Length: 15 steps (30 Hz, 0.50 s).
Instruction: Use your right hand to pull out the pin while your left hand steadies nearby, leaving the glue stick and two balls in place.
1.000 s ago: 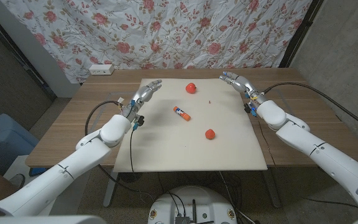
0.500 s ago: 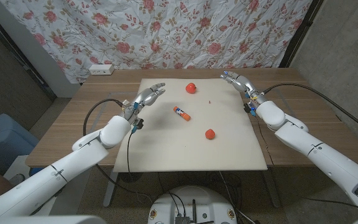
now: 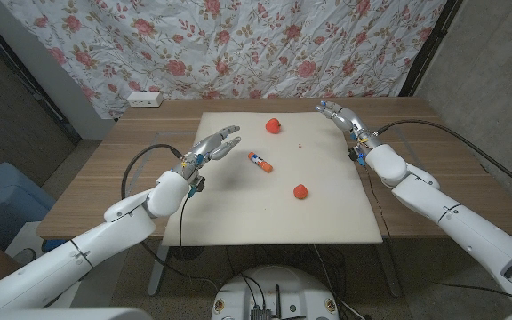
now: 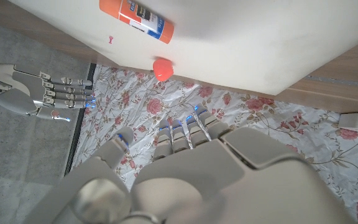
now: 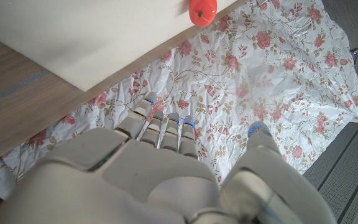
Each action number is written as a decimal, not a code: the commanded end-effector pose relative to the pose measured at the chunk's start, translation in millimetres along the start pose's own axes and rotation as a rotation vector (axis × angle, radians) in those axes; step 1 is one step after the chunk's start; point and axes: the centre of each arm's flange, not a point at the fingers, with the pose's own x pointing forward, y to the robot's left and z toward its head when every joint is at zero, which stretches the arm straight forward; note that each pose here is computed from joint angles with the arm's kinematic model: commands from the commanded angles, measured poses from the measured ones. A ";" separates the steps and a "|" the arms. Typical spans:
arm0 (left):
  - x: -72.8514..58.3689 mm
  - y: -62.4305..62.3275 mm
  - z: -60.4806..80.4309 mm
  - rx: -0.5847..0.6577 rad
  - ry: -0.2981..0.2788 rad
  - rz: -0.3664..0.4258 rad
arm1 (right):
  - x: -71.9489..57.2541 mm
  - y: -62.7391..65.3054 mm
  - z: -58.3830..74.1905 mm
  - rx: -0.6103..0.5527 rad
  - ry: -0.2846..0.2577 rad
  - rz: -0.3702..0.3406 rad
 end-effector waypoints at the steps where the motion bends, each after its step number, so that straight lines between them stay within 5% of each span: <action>1: -10.9 -16.1 9.7 0.188 0.006 -0.002 | 1.7 0.5 -3.0 0.012 0.006 -0.004; 15: -10.6 -33.0 13.4 0.262 0.037 0.002 | 4.6 6.0 -6.4 0.026 0.016 -0.007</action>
